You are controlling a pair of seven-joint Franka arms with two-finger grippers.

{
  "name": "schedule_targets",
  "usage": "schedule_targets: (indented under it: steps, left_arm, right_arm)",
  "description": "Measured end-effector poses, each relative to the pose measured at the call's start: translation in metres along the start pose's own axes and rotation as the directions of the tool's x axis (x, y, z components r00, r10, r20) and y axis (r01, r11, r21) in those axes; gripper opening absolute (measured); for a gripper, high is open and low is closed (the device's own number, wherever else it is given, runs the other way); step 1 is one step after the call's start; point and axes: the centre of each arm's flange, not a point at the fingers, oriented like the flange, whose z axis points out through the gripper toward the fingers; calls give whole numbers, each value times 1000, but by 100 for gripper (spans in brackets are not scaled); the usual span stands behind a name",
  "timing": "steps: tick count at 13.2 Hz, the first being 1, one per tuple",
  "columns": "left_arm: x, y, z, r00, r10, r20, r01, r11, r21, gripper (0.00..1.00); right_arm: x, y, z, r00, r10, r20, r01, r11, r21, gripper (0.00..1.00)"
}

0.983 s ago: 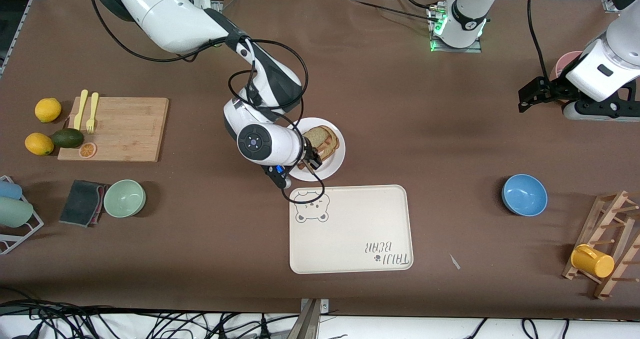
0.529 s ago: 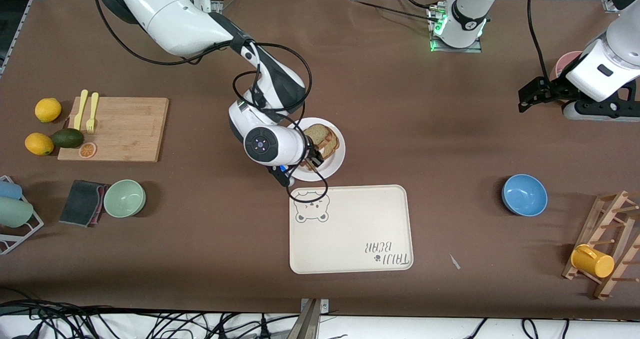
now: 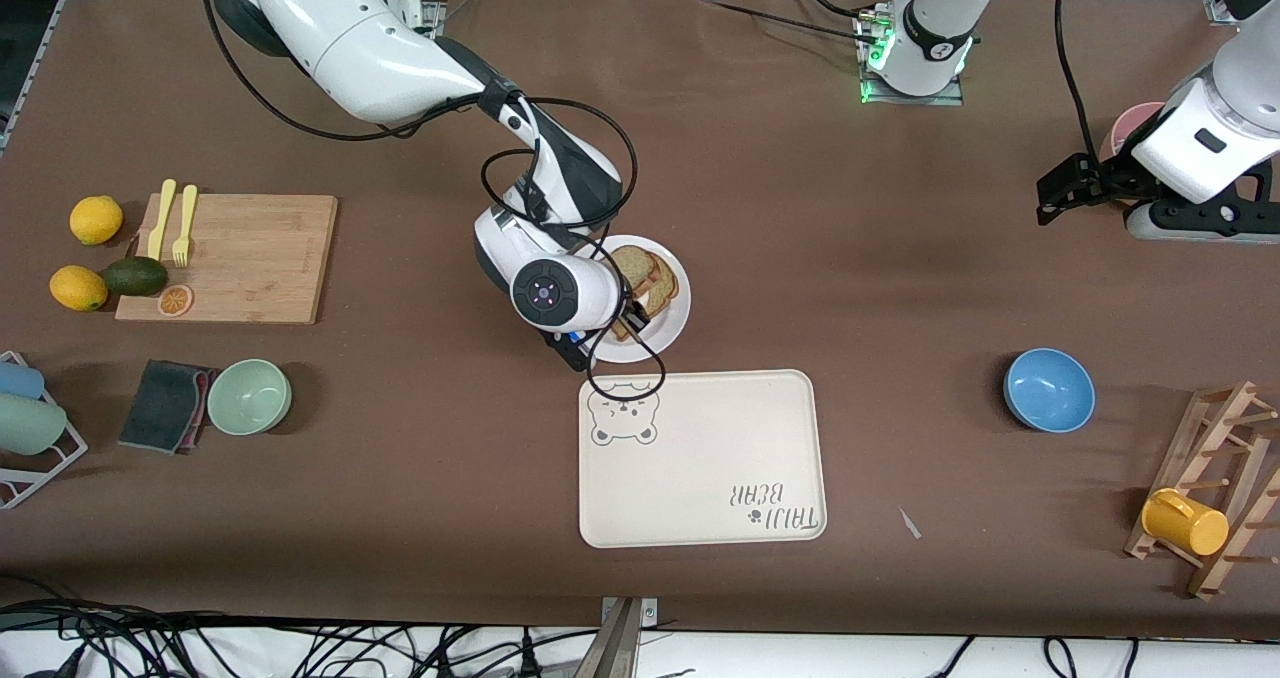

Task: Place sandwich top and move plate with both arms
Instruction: 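Lay the bread slice onto the egg and open the right gripper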

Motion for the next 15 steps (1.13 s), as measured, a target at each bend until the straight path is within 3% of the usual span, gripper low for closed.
schedule_targets:
  steps: [5,8,15]
  left_arm:
    - [0,0,0,1000,0,0,0,1000,0,100]
    - [0,0,0,1000,0,0,0,1000,0,100]
    - [0,0,0,1000,0,0,0,1000,0,100]
  right_arm:
    - [3,-4,-14,1000,0,-4,0,999,36,70]
    - [10,-3,-51,1000,8,-15,-7,997,74,100]
    - [53,51,-213,990,-87,-107,103,983,154,100]
